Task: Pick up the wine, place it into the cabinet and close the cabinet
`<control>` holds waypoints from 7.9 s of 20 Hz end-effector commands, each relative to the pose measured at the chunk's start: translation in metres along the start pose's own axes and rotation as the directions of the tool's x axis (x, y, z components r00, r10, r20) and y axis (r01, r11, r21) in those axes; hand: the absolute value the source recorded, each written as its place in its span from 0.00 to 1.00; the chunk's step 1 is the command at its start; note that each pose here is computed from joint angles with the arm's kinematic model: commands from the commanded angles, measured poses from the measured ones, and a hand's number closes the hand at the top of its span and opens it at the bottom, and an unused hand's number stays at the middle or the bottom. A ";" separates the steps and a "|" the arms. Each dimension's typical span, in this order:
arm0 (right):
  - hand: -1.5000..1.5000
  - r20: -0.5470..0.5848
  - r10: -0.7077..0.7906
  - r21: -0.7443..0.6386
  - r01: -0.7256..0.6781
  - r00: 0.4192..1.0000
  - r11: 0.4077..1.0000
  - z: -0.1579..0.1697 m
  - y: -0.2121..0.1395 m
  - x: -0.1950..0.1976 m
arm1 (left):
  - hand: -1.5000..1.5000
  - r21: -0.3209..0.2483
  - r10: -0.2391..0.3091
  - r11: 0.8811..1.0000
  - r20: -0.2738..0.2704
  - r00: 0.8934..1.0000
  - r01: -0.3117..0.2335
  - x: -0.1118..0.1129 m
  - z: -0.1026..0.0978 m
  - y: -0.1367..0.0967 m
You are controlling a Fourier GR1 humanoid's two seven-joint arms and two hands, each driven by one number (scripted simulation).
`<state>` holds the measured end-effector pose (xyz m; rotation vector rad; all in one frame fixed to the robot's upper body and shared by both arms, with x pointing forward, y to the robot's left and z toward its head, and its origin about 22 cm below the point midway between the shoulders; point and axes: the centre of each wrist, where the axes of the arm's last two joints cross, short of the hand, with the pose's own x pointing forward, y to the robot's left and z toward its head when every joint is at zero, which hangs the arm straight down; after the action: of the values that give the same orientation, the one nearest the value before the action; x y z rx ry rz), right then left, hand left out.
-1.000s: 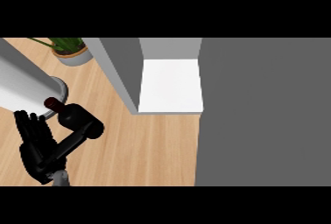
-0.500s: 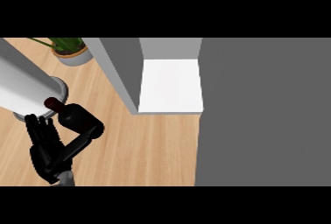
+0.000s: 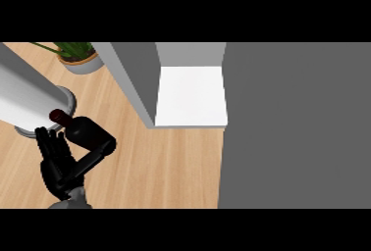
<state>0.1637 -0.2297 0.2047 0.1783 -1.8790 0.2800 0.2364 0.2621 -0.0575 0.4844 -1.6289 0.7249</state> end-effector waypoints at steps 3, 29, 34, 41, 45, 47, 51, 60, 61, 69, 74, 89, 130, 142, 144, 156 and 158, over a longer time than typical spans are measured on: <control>0.00 0.075 -0.027 0.043 0.023 0.997 0.999 0.029 0.010 0.028 | 0.00 0.004 0.010 1.000 -0.021 1.000 -0.010 -0.014 -0.003 0.000; 0.00 0.085 -0.049 0.045 0.045 0.995 0.998 0.023 0.004 0.020 | 1.00 -0.154 0.098 0.983 0.001 0.995 -0.096 -0.059 -0.030 -0.008; 0.00 0.054 -0.041 0.040 0.039 0.998 0.998 0.024 0.013 0.024 | 1.00 -0.215 -0.058 0.973 0.094 0.994 0.078 -0.057 -0.020 -0.032; 0.00 0.063 -0.050 0.022 0.048 0.997 0.999 0.017 0.008 0.010 | 1.00 -0.498 -0.027 0.867 0.020 0.999 0.033 -0.059 -0.016 0.019; 0.00 0.042 -0.027 0.013 0.026 0.999 1.000 0.011 0.007 0.013 | 1.00 -0.676 0.034 0.737 0.023 0.999 -0.009 -0.052 0.007 0.040; 0.00 0.060 -0.033 0.033 0.032 0.998 0.999 0.022 0.006 0.017 | 1.00 -0.659 0.020 0.749 0.126 0.992 0.069 -0.030 -0.014 0.048; 0.00 0.037 -0.063 0.030 0.061 0.997 0.998 0.016 0.006 0.019 | 1.00 -0.649 0.081 0.759 0.189 0.979 0.062 -0.001 0.009 0.036; 0.00 0.054 -0.049 0.032 0.047 0.997 0.998 0.013 0.013 0.010 | 1.00 -0.734 0.195 0.672 0.046 0.980 -0.099 0.070 0.026 0.005; 0.00 0.056 -0.034 0.029 0.032 0.998 0.999 0.020 -0.001 0.013 | 1.00 -0.743 0.196 0.663 0.052 0.979 -0.094 0.078 0.024 -0.003; 0.00 0.035 -0.034 0.053 0.032 0.999 0.998 0.033 0.006 0.024 | 1.00 -0.764 0.158 0.642 0.057 0.986 -0.059 0.122 0.059 -0.044; 0.00 0.046 -0.059 0.023 0.058 0.997 0.998 0.032 0.013 0.019 | 1.00 -0.806 0.193 0.580 0.000 0.981 -0.114 0.142 0.073 -0.081; 0.00 0.044 -0.054 0.048 0.052 0.998 0.998 0.017 -0.006 0.008 | 1.00 -0.782 0.193 0.616 0.034 0.981 -0.094 0.171 0.112 -0.177; 0.00 0.062 -0.026 0.040 0.024 0.998 0.999 0.031 -0.006 0.016 | 1.00 -0.652 0.092 0.757 0.177 0.980 0.047 0.051 0.085 -0.202; 0.00 0.057 -0.036 0.042 0.034 0.998 0.999 0.023 -0.002 0.017 | 1.00 -0.610 0.063 0.791 0.148 0.987 0.041 0.056 0.044 -0.221; 0.00 0.050 -0.041 0.023 0.040 0.998 0.999 0.027 0.008 0.015 | 1.00 -0.627 0.053 0.778 0.120 0.991 0.034 0.068 0.037 -0.227; 0.00 0.066 -0.049 0.051 0.045 0.997 0.998 0.027 -0.009 0.008 | 1.00 -0.621 0.004 0.782 0.083 0.997 0.048 0.051 0.002 -0.247; 0.00 0.073 -0.076 0.035 0.073 0.994 0.997 0.011 0.007 -0.007 | 1.00 -0.602 -0.004 0.796 0.103 0.995 0.066 0.038 -0.004 -0.243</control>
<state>0.1667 -0.2337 0.1917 0.2397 -1.8854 0.2747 0.3810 0.0886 0.0309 0.0521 -1.8330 0.1134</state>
